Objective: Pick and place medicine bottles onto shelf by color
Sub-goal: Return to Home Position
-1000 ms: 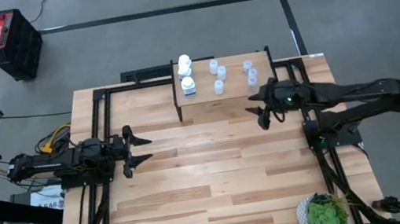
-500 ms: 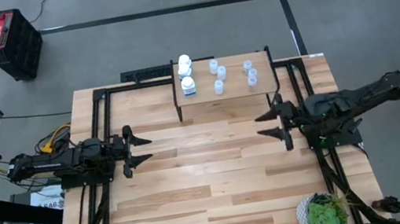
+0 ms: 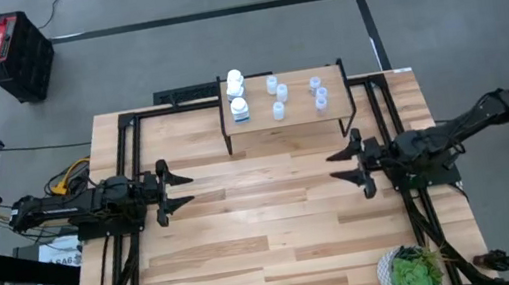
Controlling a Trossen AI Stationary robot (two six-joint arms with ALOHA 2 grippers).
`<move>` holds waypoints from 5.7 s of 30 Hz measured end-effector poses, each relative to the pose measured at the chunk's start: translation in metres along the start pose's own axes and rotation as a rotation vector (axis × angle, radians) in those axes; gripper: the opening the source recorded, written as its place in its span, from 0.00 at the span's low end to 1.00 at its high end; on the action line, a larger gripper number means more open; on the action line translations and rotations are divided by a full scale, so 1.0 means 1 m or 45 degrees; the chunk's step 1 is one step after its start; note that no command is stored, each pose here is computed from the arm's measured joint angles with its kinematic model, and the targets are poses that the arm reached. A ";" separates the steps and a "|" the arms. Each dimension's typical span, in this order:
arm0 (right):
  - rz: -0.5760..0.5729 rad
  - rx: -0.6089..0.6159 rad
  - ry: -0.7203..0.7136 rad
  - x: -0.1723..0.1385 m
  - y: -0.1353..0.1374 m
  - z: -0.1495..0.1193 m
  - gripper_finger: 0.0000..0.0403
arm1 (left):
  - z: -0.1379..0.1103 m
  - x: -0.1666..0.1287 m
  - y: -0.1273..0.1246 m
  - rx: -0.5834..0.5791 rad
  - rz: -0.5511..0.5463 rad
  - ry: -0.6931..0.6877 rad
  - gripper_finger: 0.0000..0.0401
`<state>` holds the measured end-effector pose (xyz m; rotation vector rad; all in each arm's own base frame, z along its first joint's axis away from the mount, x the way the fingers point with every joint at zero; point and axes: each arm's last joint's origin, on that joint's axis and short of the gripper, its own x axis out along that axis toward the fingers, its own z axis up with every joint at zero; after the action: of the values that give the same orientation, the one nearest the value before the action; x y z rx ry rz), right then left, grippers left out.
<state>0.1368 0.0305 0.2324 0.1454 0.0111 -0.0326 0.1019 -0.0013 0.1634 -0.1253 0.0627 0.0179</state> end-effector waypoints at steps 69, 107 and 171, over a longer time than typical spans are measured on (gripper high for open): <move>-0.127 -0.020 -0.079 -0.028 -0.038 -0.056 0.57 | 0.000 0.000 0.000 0.000 0.000 0.000 0.59; -0.155 0.040 0.009 -0.033 -0.039 -0.063 0.57 | 0.000 0.000 0.001 0.165 0.026 -0.006 0.59; -0.155 0.042 0.011 -0.033 -0.039 -0.064 0.57 | 0.005 -0.005 -0.001 0.144 -0.040 -0.105 0.59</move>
<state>0.1022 0.0018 0.1639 0.1774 0.0281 -0.1537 0.0972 -0.0020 0.1690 -0.0120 -0.0210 -0.0119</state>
